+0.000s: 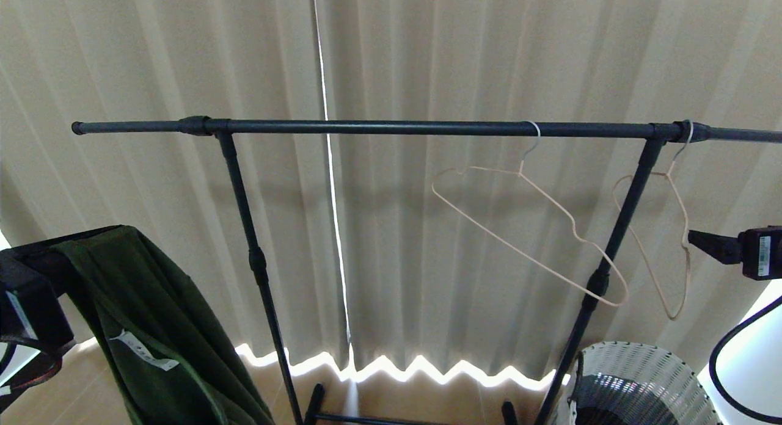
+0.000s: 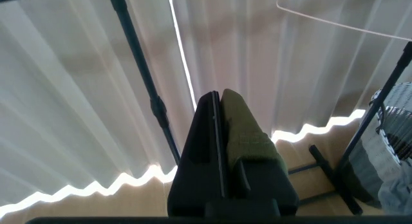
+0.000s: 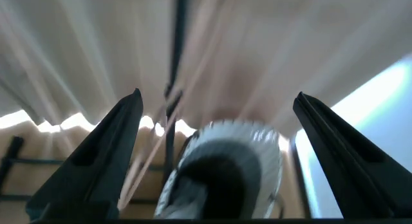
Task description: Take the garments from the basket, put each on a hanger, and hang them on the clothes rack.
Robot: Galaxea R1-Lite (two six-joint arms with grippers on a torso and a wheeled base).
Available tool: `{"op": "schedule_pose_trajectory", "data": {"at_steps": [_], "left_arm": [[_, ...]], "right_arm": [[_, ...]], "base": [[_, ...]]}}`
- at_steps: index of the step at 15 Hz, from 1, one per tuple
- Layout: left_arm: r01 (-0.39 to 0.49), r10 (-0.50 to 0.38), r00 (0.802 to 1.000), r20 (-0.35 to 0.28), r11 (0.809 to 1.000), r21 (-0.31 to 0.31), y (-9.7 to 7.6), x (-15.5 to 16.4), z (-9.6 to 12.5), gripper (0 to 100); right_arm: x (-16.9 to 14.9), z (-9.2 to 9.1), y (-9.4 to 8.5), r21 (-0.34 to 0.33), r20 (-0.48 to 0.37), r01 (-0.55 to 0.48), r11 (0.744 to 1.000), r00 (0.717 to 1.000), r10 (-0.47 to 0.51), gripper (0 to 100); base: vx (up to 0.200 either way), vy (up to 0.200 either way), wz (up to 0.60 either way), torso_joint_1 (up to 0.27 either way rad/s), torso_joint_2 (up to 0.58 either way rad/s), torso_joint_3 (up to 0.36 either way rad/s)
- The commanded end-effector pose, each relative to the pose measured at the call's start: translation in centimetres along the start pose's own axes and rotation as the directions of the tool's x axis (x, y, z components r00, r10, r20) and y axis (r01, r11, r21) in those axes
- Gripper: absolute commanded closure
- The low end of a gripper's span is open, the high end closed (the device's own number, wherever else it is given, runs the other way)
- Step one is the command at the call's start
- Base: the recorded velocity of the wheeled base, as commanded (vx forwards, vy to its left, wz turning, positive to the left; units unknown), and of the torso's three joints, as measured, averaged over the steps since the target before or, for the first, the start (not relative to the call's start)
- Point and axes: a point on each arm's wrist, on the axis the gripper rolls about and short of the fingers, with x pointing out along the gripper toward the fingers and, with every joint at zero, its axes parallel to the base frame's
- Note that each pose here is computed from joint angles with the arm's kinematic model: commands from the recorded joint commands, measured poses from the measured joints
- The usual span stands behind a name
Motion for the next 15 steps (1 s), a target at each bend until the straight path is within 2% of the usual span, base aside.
{"op": "schedule_pose_trajectory", "data": {"at_steps": [1, 3, 5, 7, 10, 15], "left_arm": [[0.001, -0.001, 1.000, 0.003, 1.000, 0.001, 0.0, 0.0, 0.1, 100], [0.001, -0.001, 1.000, 0.004, 1.000, 0.003, 0.0, 0.0, 0.1, 100], [0.004, -0.004, 1.000, 0.005, 1.000, 0.003, 0.0, 0.0, 0.1, 100], [0.007, -0.007, 1.000, 0.003, 1.000, 0.005, -0.1, 0.0, 0.1, 100], [0.009, -0.009, 1.000, 0.004, 1.000, 0.005, -0.1, 0.0, 0.1, 100], [0.009, -0.009, 1.000, 0.004, 1.000, 0.008, -0.1, 0.0, 0.1, 100]], "right_arm": [[3.3, 0.5, 0.2, 0.047, -0.087, 0.027, 0.999, 0.996, -0.023, 0], [4.3, 0.8, 0.4, 0.070, -0.119, 0.055, 0.996, 0.992, -0.046, 0], [4.2, 0.8, 2.0, 0.070, -0.173, 0.014, 0.997, 0.985, -0.002, 0], [4.9, 1.2, 2.2, 0.067, -0.195, 0.032, 0.997, 0.981, -0.018, 0], [6.7, 1.4, 2.1, 0.089, -0.219, 0.128, 0.988, 0.970, -0.106, 0], [7.3, 1.2, 2.1, 0.102, -0.229, 0.136, 0.985, 0.967, -0.110, 0]], "base": [[0.000, 0.000, 0.00, 0.000, 0.00, 0.000], [0.000, 0.000, 0.00, 0.000, 0.00, 0.000], [0.000, 0.000, 0.00, 0.000, 0.00, 0.000], [0.000, 0.000, 0.00, 0.000, 0.00, 0.000], [0.000, 0.000, 0.00, 0.000, 0.00, 0.000], [0.000, 0.000, 0.00, 0.000, 0.00, 0.000]]}}
